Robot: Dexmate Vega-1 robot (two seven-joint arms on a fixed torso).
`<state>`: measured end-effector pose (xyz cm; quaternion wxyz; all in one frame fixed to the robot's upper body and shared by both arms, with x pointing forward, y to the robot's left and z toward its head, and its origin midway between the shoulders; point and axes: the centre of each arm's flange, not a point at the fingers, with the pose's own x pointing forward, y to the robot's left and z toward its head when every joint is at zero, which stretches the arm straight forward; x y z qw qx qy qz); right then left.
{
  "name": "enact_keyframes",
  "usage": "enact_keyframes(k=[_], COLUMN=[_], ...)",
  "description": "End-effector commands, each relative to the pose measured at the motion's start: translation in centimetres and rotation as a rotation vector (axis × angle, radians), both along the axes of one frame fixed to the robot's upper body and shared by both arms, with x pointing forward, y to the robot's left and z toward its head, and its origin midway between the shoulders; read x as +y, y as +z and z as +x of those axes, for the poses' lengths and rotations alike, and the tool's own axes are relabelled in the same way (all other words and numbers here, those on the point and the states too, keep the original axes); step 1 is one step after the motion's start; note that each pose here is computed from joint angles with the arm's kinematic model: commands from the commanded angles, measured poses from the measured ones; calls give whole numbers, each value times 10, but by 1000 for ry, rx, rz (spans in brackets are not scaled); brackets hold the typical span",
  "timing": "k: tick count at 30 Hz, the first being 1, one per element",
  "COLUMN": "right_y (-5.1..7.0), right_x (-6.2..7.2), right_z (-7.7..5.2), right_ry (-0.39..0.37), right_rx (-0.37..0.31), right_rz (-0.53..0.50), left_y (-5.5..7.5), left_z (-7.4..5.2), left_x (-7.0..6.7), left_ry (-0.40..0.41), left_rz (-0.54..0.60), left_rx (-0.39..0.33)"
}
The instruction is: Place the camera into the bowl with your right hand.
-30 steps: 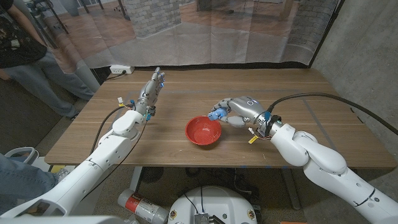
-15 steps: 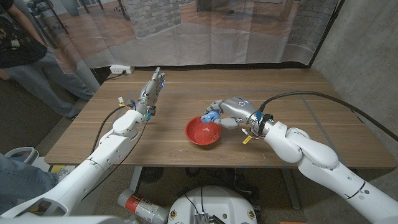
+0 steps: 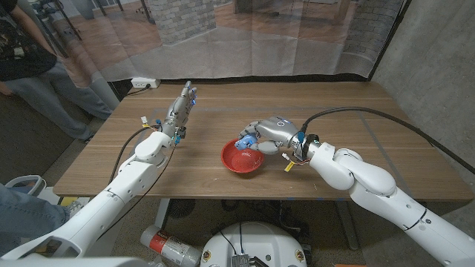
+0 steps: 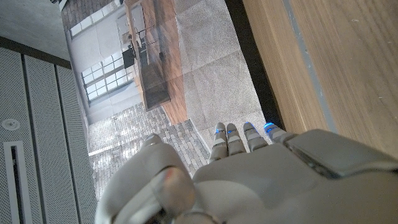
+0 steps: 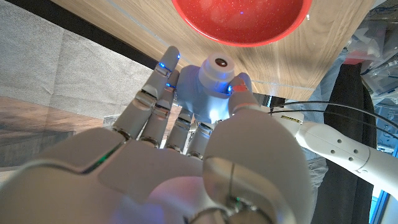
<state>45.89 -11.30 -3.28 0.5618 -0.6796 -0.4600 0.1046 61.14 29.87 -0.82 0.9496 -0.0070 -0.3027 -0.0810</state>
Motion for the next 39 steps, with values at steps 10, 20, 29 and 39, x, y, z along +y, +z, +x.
enact_keyframes(k=[10, 20, 29, 39], right_y=[1, 1, 1, 0], right_x=[22, 33, 39, 44], right_z=[6, 12, 14, 16], right_ry=[12, 13, 9, 7], right_rx=[5, 20, 19, 29], right_rz=[-59, -107, -144, -162], left_y=[-3, -3, -4, -5], left_z=[2, 2, 0, -2], left_x=[1, 4, 5, 5], left_ry=[-7, -5, -11, -8], left_rz=[-8, -7, -14, -14], left_rx=[1, 2, 5, 5])
